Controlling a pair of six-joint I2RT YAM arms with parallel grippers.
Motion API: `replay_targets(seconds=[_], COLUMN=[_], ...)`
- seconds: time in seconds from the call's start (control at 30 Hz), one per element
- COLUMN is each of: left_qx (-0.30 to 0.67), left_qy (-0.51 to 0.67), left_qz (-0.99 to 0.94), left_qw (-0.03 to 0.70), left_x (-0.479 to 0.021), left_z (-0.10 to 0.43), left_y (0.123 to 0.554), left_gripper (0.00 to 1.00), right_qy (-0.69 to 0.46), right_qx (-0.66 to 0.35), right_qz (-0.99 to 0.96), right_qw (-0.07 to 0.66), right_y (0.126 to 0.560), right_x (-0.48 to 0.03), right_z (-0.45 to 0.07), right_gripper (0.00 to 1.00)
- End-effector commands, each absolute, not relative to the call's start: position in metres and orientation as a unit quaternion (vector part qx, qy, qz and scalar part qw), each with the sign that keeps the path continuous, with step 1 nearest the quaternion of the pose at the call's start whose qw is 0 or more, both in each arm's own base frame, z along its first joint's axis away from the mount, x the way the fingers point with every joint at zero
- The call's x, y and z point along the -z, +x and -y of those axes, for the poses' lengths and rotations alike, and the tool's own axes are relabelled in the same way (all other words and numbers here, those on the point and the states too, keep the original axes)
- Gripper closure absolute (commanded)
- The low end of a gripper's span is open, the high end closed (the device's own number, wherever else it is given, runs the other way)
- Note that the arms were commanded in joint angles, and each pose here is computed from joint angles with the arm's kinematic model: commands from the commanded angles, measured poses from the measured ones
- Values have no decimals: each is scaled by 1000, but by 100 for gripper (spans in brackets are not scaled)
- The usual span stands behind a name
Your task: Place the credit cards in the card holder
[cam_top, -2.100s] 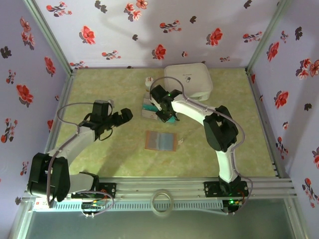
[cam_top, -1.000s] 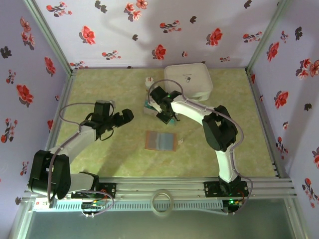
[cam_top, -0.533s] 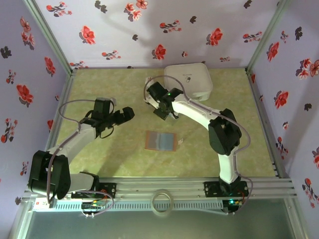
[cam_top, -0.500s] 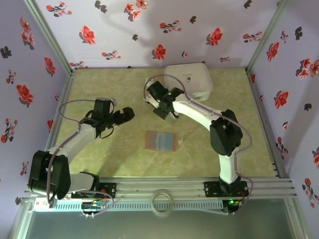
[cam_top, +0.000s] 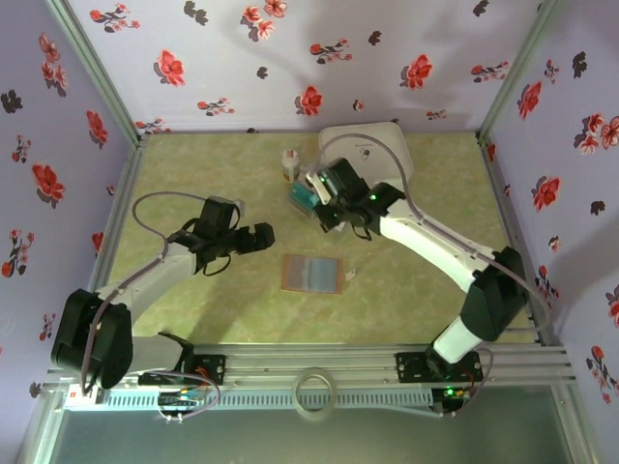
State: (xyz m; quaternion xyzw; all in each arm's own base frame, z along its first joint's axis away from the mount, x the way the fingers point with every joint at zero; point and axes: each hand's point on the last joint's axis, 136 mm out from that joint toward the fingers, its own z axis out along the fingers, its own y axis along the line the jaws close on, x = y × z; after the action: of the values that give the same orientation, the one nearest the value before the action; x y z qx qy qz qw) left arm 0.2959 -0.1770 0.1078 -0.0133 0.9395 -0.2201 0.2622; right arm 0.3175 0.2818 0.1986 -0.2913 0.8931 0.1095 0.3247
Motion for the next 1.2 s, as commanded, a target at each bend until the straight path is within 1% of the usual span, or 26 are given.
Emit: replay_targets(seconds=[0.0, 0.2, 0.47, 0.63, 0.77, 1.0, 1.17], left_qx=[169, 132, 123, 107, 92, 75, 67], left_qy=[30, 73, 115, 143, 160, 174, 179], left_qz=[-946, -948, -941, -941, -941, -942, -941], left_qw=[276, 280, 292, 286, 282, 278, 278], left_x=[-109, -93, -84, -76, -69, -60, -56], left_z=[175, 187, 211, 222, 227, 229, 229], left_y=[288, 273, 269, 267, 265, 264, 266], left_gripper=[0, 0, 0, 0, 0, 0, 0], right_qy=[-183, -65, 49, 79, 87, 85, 73], right_qx=[-231, -335, -386, -385, -395, -371, -378], right_qz=[-900, -894, -880, -881, -875, -882, -881], right_qw=[320, 291, 274, 264, 265, 279, 276], right_y=[301, 275, 262, 260, 261, 261, 258], right_x=[-203, -176, -138, -121, -121, -116, -111], right_z=[-292, -284, -263, -258, -260, -249, -252], right_gripper=[100, 100, 100, 100, 100, 100, 100])
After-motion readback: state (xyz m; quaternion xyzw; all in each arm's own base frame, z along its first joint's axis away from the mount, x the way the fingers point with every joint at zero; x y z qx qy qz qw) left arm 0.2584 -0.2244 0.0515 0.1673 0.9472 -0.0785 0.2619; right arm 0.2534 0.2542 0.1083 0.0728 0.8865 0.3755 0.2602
